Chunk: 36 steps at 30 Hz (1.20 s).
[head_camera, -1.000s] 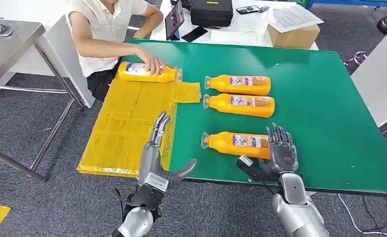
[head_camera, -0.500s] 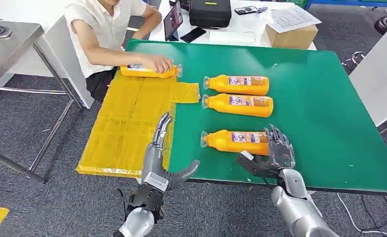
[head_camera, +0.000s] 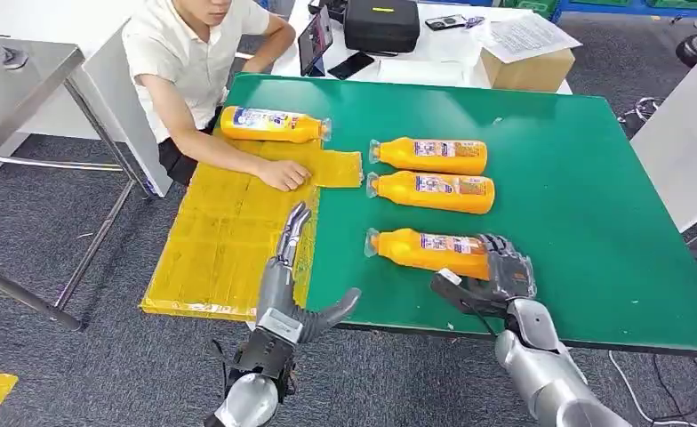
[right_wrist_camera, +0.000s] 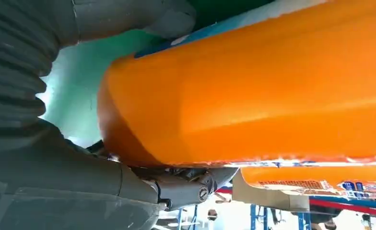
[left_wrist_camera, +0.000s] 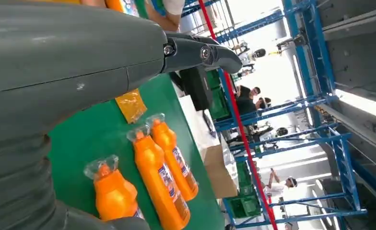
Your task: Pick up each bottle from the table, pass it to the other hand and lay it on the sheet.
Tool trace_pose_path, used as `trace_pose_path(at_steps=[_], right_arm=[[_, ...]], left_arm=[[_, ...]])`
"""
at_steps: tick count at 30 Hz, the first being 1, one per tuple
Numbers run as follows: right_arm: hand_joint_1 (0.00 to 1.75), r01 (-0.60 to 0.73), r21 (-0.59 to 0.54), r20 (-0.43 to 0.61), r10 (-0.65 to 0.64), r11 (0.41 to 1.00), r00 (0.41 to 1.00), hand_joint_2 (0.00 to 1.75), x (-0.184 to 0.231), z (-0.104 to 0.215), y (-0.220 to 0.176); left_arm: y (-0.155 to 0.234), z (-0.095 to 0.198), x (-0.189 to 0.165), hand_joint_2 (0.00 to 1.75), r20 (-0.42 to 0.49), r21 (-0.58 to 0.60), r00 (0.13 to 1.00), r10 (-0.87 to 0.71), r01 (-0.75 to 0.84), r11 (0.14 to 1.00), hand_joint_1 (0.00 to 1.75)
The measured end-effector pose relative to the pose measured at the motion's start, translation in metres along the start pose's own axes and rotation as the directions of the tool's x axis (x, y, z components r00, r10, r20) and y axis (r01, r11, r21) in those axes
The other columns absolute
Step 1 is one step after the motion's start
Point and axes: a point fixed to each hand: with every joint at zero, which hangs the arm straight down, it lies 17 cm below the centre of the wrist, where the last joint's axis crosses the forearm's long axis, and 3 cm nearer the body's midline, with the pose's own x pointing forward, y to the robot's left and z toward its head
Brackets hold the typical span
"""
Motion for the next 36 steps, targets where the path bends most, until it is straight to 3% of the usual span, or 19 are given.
trace_pose_path(at_steps=[12, 15, 17, 31, 34, 36], right_arm=[[1.75, 0.044, 0.004, 0.094, -0.045, 0.999, 0.995, 1.75, 0.007, 0.007, 0.003], [1.75, 0.174, -0.028, 0.124, -0.17, 0.984, 0.978, 1.75, 0.017, 0.015, 0.002], [1.75, 0.222, -0.045, 0.129, -0.214, 0.974, 0.968, 1.75, 0.023, 0.019, 0.001], [1.75, 0.268, -0.067, 0.128, -0.258, 0.961, 0.958, 1.75, 0.03, 0.027, 0.002], [1.75, 0.349, -0.098, 0.148, -0.333, 0.932, 0.931, 1.75, 0.037, 0.029, -0.005], [1.75, 0.45, -0.131, 0.157, -0.429, 0.883, 0.889, 1.75, 0.045, 0.032, -0.011]], left_arm=[[-0.002, 0.001, -0.003, 1.75, -0.025, -0.006, 0.999, 0.046, -0.046, 0.999, 0.0], [0.001, 0.005, -0.03, 1.75, -0.191, 0.043, 0.962, 0.194, -0.19, 0.981, 0.0], [0.004, 0.009, -0.044, 1.75, -0.252, 0.08, 0.933, 0.258, -0.245, 0.966, 0.0], [0.004, 0.013, -0.053, 1.75, -0.283, 0.09, 0.919, 0.276, -0.261, 0.961, 0.0], [-0.005, 0.027, -0.083, 1.75, -0.44, 0.13, 0.82, 0.366, -0.345, 0.93, 0.0], [-0.007, 0.042, -0.1, 1.75, -0.498, 0.172, 0.751, 0.435, -0.406, 0.898, 0.0]])
